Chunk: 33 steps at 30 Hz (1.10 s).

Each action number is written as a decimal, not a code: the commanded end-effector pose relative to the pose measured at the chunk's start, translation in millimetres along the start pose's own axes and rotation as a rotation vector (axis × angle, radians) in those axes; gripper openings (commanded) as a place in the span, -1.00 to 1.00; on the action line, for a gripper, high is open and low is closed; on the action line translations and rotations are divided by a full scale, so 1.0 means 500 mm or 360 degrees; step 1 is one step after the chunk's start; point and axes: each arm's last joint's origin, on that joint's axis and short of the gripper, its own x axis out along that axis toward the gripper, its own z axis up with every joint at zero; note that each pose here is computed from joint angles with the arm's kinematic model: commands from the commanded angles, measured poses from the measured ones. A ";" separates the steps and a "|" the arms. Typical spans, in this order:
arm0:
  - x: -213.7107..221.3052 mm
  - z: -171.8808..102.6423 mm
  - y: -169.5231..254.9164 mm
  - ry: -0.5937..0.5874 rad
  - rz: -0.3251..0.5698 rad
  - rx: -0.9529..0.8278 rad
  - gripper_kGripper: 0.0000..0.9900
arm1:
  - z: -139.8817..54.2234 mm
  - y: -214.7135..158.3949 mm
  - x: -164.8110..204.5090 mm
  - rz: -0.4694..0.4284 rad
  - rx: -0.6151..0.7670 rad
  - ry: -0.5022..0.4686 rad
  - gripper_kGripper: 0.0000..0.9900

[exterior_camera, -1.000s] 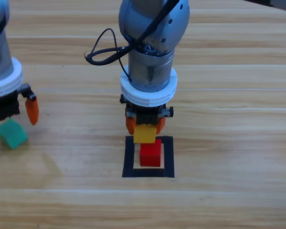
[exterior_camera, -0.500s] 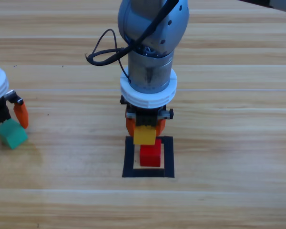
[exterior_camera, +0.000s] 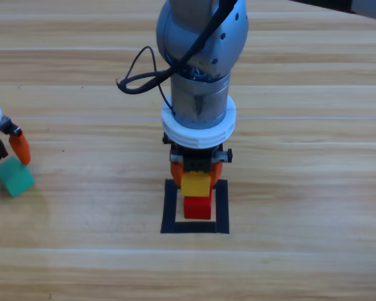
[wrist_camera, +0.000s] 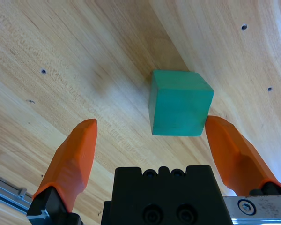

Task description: Stack the blocks in the rectangular block: red at the bottom, yellow in the middle, green on top

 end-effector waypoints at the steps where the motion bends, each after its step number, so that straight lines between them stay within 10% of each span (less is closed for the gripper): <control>1: 0.018 -0.020 -0.002 -0.0055 0.0024 0.0002 0.97 | -0.021 0.013 0.075 -0.0137 -0.0018 0.0083 -0.63; 28: 0.080 -0.053 -0.038 -0.0110 0.0054 0.0050 0.94 | -0.025 0.014 0.089 -0.0160 -0.0026 0.0107 -0.62; 32: 0.079 -0.051 -0.040 -0.0082 0.0043 0.0044 0.95 | -0.022 0.019 0.089 -0.0134 -0.0059 0.0101 0.96; 33: 0.079 -0.049 -0.040 -0.0075 0.0042 0.0039 0.95 | -0.021 0.020 0.080 -0.0120 -0.0081 0.0087 1.00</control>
